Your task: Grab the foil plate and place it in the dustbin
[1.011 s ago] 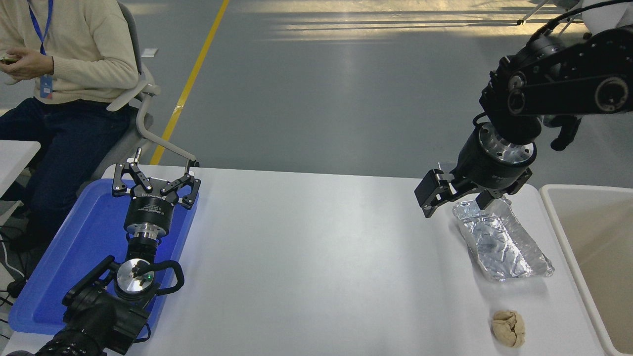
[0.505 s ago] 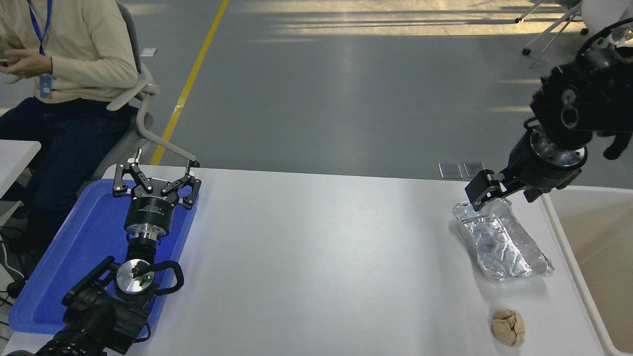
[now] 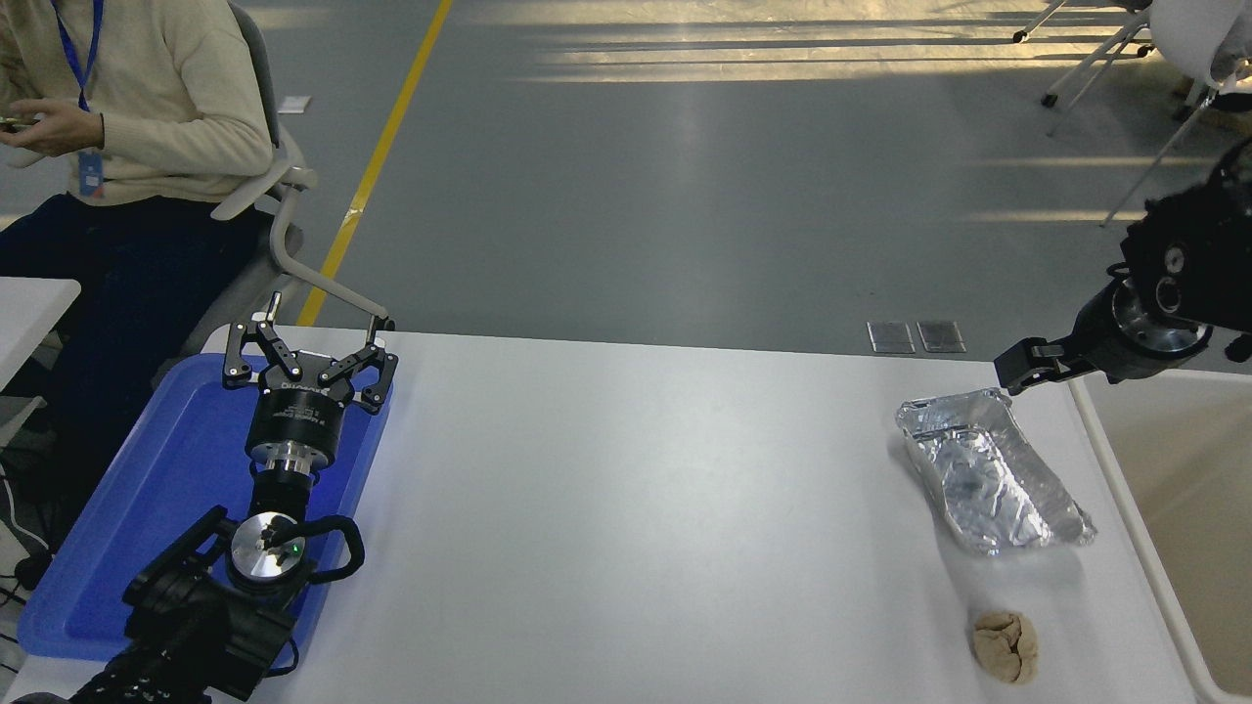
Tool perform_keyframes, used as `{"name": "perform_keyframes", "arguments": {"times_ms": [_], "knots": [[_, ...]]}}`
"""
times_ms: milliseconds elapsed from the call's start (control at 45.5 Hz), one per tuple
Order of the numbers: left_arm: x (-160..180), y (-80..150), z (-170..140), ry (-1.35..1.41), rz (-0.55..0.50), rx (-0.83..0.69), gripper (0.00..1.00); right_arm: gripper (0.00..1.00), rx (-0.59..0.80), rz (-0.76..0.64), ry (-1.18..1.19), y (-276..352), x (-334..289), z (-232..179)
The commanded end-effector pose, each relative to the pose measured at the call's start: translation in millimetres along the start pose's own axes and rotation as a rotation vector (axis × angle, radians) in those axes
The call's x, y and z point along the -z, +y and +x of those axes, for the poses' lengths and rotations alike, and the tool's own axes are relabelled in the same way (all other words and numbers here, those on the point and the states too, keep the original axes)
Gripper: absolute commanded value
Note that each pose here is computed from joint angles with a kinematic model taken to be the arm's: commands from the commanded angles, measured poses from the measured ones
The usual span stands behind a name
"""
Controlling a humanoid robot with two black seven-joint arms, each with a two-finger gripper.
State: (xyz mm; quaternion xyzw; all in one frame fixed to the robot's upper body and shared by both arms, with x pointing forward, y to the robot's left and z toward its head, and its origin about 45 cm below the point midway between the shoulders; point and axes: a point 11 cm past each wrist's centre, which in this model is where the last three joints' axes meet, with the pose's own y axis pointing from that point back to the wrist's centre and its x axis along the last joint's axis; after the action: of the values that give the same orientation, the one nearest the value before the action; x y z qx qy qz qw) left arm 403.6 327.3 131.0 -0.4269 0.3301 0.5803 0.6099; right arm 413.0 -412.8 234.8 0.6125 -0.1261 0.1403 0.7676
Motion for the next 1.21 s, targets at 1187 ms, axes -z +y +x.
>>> {"name": "perform_keyframes", "arguments": {"times_ms": [1187], "knots": [[0.0,0.0,0.0,0.0,0.0,0.0,1.0,0.93,-0.236,-0.052,-0.096,-149.5,13.5,-105.4]]}}
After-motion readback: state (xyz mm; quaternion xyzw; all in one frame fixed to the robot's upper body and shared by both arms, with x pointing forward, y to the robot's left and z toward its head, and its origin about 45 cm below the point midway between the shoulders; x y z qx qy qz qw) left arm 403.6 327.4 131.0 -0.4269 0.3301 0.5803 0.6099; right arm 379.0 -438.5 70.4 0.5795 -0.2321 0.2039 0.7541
